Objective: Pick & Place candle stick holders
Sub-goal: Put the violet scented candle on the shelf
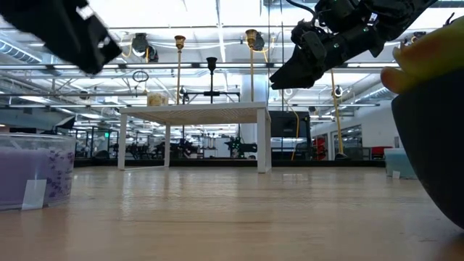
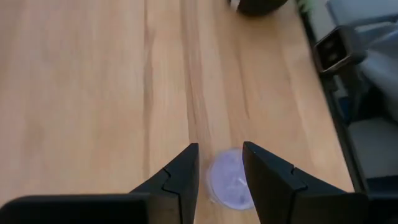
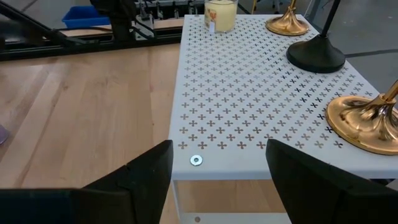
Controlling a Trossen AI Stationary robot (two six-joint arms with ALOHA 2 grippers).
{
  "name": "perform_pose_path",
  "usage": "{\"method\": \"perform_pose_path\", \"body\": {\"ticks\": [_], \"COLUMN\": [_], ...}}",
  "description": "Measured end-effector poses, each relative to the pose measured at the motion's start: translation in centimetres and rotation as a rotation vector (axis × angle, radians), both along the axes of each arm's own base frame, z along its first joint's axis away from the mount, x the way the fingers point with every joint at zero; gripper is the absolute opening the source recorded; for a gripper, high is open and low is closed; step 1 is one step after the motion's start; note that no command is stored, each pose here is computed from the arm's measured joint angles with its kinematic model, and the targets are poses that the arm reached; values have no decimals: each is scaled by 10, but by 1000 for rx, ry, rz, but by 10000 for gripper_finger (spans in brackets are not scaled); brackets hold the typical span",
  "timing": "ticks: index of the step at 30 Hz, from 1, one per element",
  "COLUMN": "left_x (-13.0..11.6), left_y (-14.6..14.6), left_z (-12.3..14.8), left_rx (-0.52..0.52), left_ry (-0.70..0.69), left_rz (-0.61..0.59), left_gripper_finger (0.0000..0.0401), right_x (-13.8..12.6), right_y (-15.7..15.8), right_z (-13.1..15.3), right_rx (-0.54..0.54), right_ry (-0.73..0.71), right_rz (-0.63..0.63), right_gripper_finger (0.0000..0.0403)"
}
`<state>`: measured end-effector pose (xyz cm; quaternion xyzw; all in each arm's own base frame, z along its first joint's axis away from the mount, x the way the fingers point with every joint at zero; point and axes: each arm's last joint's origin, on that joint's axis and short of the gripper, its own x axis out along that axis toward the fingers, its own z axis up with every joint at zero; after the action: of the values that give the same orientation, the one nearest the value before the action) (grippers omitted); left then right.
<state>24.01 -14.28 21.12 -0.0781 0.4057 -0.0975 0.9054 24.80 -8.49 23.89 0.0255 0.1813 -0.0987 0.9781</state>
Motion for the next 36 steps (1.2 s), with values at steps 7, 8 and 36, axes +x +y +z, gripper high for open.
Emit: {"method": "perform_pose_path", "body": {"ticks": [7,8,36], "left_x": [8,8,37], "left_y": [-11,-12,18], "left_z": [-35,-39,-24], "left_rx": [-45,-45,102], "left_ry": [158,174,123], "left_rz": [78,81,28], "left_gripper_finger": [127,127,5], "right_x": [0,0,0], "right_y": [0,0,0], "right_z": [0,0,0], "right_rx": [24,24,21], "right_ry": [-5,-5,-5], "right_rz": [-9,-9,-8], "right_gripper_finger": [254,254,254]}}
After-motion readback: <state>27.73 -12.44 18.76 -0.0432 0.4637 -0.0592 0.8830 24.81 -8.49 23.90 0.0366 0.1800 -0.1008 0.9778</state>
